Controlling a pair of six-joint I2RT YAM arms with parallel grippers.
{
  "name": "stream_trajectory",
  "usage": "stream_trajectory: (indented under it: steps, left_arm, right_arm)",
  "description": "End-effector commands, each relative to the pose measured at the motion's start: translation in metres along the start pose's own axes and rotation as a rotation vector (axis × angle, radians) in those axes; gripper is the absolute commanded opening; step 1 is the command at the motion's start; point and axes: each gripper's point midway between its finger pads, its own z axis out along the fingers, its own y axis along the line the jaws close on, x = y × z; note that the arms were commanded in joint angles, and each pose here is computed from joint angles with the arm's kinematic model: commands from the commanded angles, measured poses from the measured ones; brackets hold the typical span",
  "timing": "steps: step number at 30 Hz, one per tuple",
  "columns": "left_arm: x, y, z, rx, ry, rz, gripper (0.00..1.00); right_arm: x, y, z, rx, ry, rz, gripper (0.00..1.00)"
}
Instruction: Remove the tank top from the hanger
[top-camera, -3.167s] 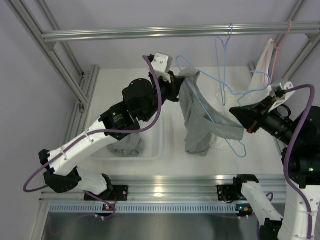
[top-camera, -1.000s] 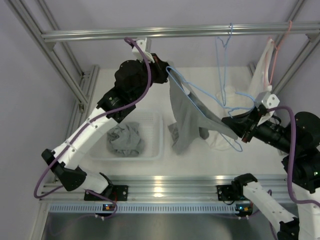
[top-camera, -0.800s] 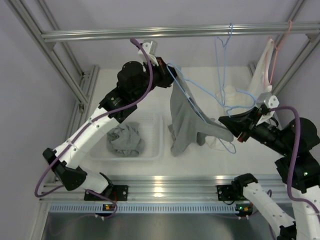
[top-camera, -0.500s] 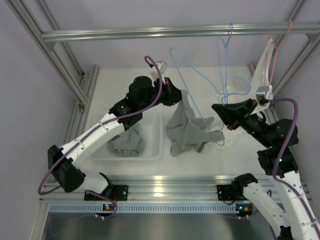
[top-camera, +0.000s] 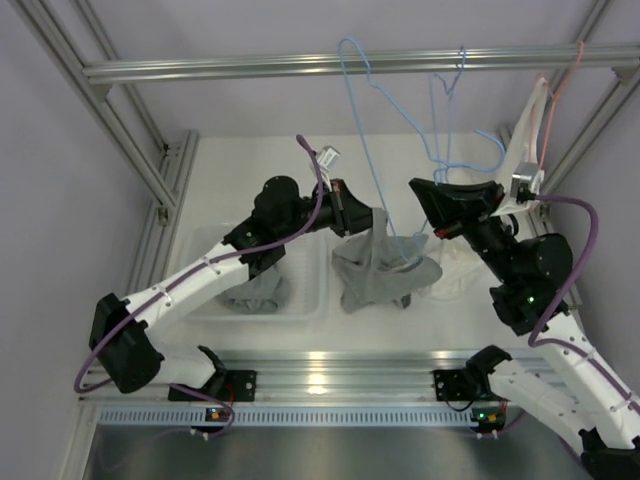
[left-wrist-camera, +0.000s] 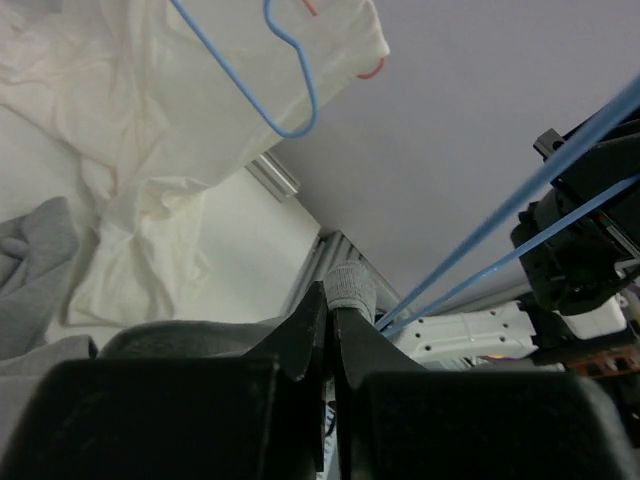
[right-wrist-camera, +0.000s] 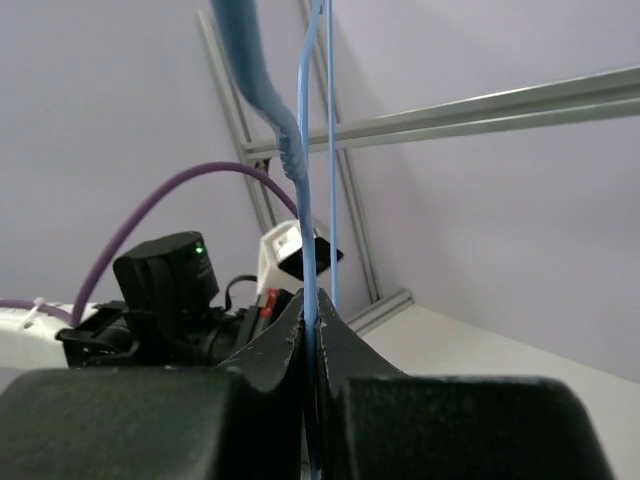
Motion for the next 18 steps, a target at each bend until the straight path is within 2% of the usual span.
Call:
stream_trajectory:
  steps: [1, 3, 4, 6, 7, 8, 9, 10, 12, 16, 18]
  left_arm:
    - [0.002, -0.058, 0.0, 0.316, 0.01, -0.027, 0.0]
    - [0.008, -0.066, 0.004, 0.356, 0.057, -0.047, 0.0]
    - [0.014, -0.058, 0.007, 0.319, 0.078, -0.032, 0.0]
    - [0.006, -0.035, 0.011, 0.149, 0.031, 0.003, 0.0]
    - [0.006, -0.017, 0.011, 0.061, 0.013, 0.065, 0.0]
    - [0.016, 0.006, 0.005, -0.04, 0.027, 0.061, 0.0]
    - [0.01, 0.031, 0.003, -0.161, -0.03, 0.076, 0.0]
    - [0.014, 0.047, 0.0, -0.227, -0.037, 0.091, 0.0]
    - [0.028, 0.079, -0.002, -0.326, -0.028, 0.099, 0.0]
    - [0.057, 0.114, 0.012, -0.388, 0.057, 0.109, 0.0]
    - [0.074, 0.13, 0.02, -0.41, 0.106, 0.1, 0.02]
  right_arm:
    - [-0.033, 0.022, 0.015, -0.076, -0.18, -0.108, 0.0]
    - [-0.017, 0.025, 0.025, -0.095, -0.16, -0.138, 0.0]
    - [-0.021, 0.024, 0.029, -0.075, -0.16, -0.151, 0.0]
    - [-0.017, 0.018, 0.038, -0.02, -0.092, -0.16, 0.0]
    - [-0.026, 0.012, 0.04, 0.034, -0.074, -0.158, 0.0]
    - [-0.03, 0.011, 0.04, 0.057, -0.064, -0.155, 0.0]
    - [-0.032, 0.01, 0.039, 0.077, -0.044, -0.147, 0.0]
    - [-0.037, 0.0, 0.036, 0.163, -0.002, -0.134, 0.0]
    - [-0.041, -0.004, 0.03, 0.215, 0.03, -0.101, 0.0]
    - [-0.052, -0.019, 0.02, 0.348, 0.07, -0.07, 0.0]
    - [-0.037, -0.028, 0.018, 0.395, 0.159, -0.094, 0.0]
